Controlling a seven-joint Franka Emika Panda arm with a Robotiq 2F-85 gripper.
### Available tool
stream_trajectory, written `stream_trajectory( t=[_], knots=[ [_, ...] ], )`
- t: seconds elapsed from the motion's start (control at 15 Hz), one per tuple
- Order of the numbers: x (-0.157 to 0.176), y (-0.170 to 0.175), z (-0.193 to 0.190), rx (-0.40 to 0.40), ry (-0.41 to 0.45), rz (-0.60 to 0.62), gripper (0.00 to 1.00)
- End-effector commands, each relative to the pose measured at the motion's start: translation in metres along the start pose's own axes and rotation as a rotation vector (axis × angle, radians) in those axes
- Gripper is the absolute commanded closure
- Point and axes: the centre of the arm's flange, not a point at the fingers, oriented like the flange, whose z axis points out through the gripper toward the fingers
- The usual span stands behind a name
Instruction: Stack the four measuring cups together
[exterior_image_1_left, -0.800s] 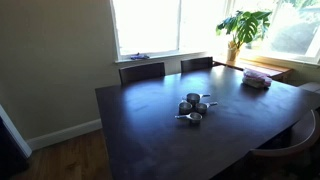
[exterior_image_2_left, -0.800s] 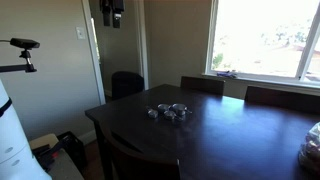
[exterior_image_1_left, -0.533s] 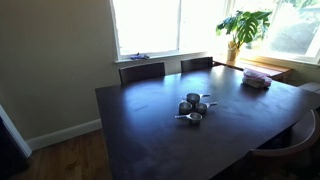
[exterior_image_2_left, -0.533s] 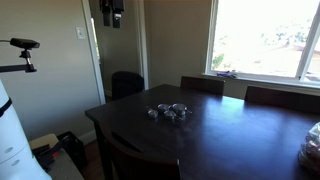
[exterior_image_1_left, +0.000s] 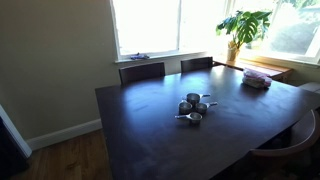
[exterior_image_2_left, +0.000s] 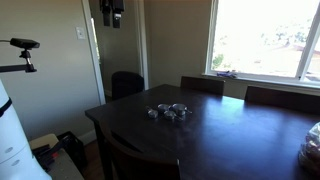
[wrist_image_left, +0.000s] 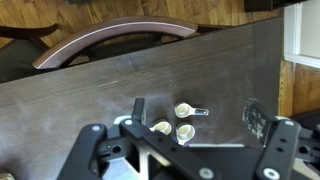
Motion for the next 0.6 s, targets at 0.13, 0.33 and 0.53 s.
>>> stream_trajectory(
  t=[0.13, 0.33, 0.53],
  knots=[
    [0.012, 0.001, -0.001, -0.008, 0.004, 0.003, 0.0],
    [0.046, 0.004, -0.007, -0.023, 0.024, -0.049, 0.0],
    [0.083, 0.003, -0.006, -0.045, 0.033, -0.102, 0.0]
  ],
)
